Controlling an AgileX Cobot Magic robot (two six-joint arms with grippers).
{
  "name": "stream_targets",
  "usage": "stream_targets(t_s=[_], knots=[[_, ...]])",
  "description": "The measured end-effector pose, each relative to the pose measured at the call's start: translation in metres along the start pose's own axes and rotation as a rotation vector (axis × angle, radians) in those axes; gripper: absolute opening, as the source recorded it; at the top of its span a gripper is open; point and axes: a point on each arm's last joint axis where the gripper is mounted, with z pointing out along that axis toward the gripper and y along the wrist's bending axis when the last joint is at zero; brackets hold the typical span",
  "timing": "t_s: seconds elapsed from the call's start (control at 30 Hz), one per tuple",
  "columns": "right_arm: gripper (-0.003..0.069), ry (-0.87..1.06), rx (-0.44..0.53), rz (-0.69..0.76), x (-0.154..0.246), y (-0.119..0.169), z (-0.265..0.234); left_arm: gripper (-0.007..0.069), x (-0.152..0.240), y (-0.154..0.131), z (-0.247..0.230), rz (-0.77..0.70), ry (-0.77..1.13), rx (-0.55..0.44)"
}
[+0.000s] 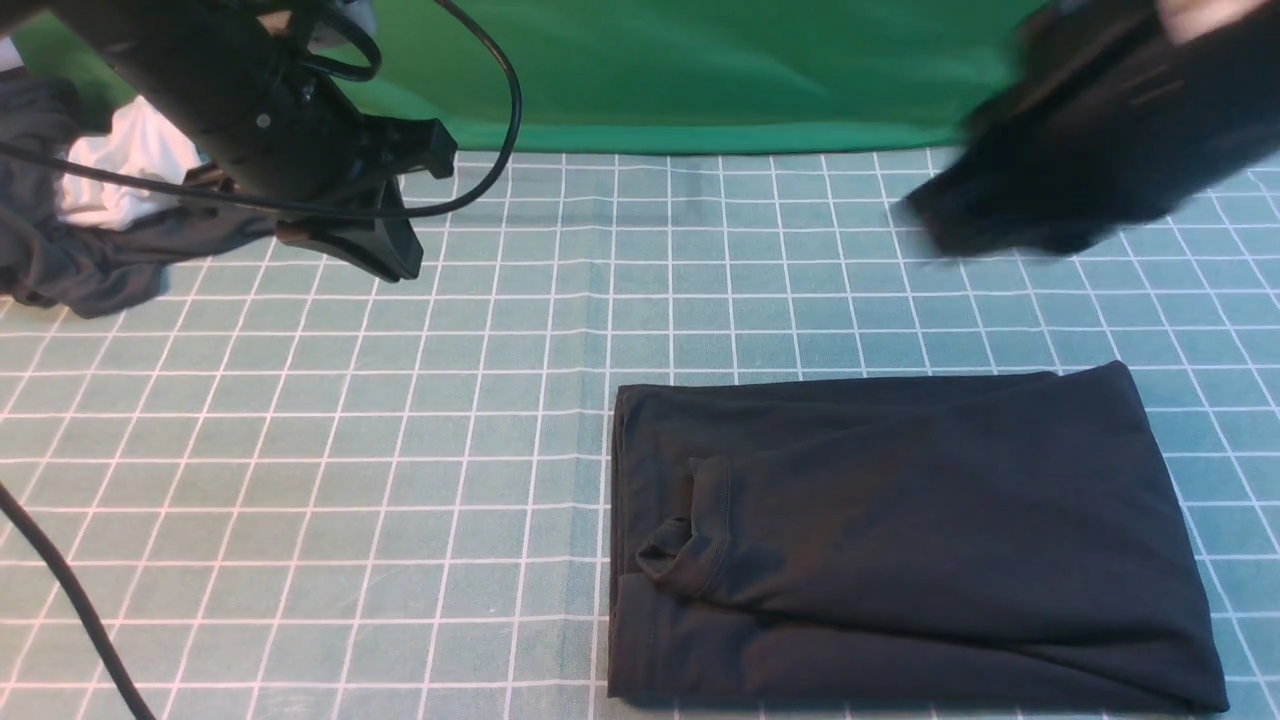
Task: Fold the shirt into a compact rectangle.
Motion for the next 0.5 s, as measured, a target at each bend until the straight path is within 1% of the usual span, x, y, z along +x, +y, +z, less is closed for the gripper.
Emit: stream_targets(t_s=[0.03,0.07,0.1,0.2,0.23,0.33,0.43,0.5], knots=[[0.0025,-0.040,0.007,-0.009,0.003,-0.002,-0.016,0.0013,0.000,0.000,0.000,0.001,0.000,0.000],[0.0025,-0.049,0.007,-0.011,0.004,-0.003,-0.020,0.0013,0.000,0.000,0.000,0.001,0.001,0.000],[0.0025,-0.145,0.012,-0.021,0.016,-0.006,-0.058,0.0013,0.000,0.000,0.000,0.003,0.001,0.000],[0.0025,-0.231,0.010,-0.028,0.029,-0.009,-0.090,0.0013,0.000,0.000,0.000,0.003,0.001,0.000],[0.0025,-0.289,0.009,-0.030,0.041,-0.011,-0.111,0.0013,0.000,0.000,0.000,0.003,0.001,0.000],[0.0025,-0.384,0.014,-0.054,0.077,-0.016,-0.146,0.0013,0.000,0.000,0.000,0.006,0.000,0.000],[0.0025,-0.470,0.019,-0.082,0.118,-0.020,-0.157,0.0013,0.000,0.000,0.000,0.006,-0.002,0.000],[0.0024,-0.513,0.022,-0.102,0.134,-0.021,-0.154,0.0013,0.000,0.000,0.000,0.006,-0.003,0.000]])
